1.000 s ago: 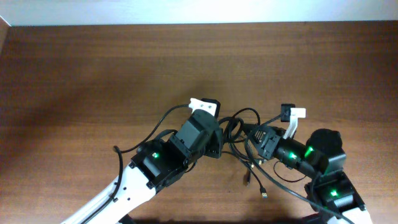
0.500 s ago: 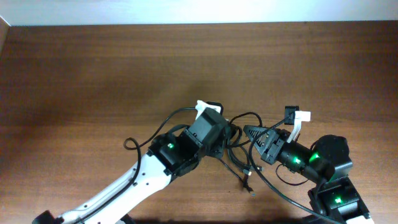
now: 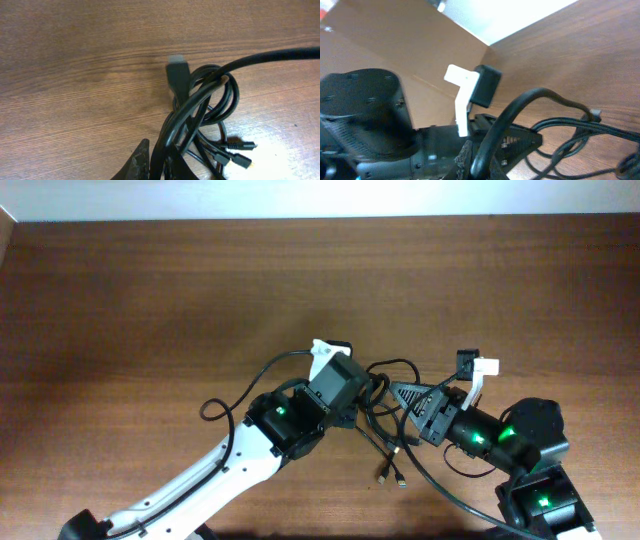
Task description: Untangle cables
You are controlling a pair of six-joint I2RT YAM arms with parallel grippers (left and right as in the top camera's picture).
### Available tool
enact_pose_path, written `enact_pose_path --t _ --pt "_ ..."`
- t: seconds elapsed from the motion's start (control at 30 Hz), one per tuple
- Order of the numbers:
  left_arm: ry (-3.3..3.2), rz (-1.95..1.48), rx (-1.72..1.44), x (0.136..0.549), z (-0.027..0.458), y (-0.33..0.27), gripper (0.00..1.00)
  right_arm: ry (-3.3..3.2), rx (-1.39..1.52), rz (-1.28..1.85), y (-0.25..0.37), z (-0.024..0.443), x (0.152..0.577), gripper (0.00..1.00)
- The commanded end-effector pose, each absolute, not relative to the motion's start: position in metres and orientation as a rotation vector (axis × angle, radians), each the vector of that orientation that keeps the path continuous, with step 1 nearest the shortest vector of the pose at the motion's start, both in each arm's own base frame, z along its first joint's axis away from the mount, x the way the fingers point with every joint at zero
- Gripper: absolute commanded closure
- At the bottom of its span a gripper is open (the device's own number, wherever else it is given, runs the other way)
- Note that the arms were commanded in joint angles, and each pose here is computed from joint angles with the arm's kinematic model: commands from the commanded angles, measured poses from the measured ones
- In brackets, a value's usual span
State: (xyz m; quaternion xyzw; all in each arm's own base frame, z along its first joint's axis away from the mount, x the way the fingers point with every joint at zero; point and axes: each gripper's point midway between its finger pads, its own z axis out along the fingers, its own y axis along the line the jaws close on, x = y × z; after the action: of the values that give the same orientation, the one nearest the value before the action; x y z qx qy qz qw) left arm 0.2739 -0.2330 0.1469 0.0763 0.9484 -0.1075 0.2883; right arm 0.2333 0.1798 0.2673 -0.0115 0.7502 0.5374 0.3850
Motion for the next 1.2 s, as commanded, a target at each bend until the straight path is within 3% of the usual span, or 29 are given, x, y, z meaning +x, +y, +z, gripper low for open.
enact_pose_path --t 0.0,0.37,0.6,0.63,0.73,0.77,0.87,1.0,1.17 --pt "2.517 -0.232 0.158 0.284 0.146 -0.229 0.91 1.864 -0.104 1.409 0.184 0.284 0.224 0.96" --pt "2.481 -0.178 -0.137 0.311 0.146 -0.197 1.00 1.865 -0.111 1.413 0.184 0.284 0.223 0.96" --pt "2.498 -0.197 -0.166 0.315 0.144 -0.191 1.00 1.870 -0.108 1.412 0.184 0.283 0.223 0.96" --pt "2.502 -0.203 -0.164 0.314 0.143 -0.192 1.00 1.872 -0.107 1.412 0.184 0.282 0.224 0.89" --pt "2.526 -0.248 -0.148 0.310 0.142 -0.198 1.00 1.877 -0.103 1.402 0.183 0.280 0.225 0.41" --pt "2.537 -0.269 -0.140 0.309 0.141 -0.201 1.00 1.876 -0.104 1.401 0.183 0.281 0.225 0.30" --pt "2.553 -0.281 -0.132 0.306 0.139 -0.202 1.00 1.875 -0.106 1.398 0.183 0.281 0.225 0.23" --pt "2.566 -0.276 -0.130 0.303 0.138 -0.201 1.00 1.871 -0.124 1.374 0.183 0.279 0.225 0.22" --pt "2.602 -0.345 0.006 0.295 0.136 -0.214 1.00 1.965 0.031 1.256 0.168 0.253 0.239 0.12"
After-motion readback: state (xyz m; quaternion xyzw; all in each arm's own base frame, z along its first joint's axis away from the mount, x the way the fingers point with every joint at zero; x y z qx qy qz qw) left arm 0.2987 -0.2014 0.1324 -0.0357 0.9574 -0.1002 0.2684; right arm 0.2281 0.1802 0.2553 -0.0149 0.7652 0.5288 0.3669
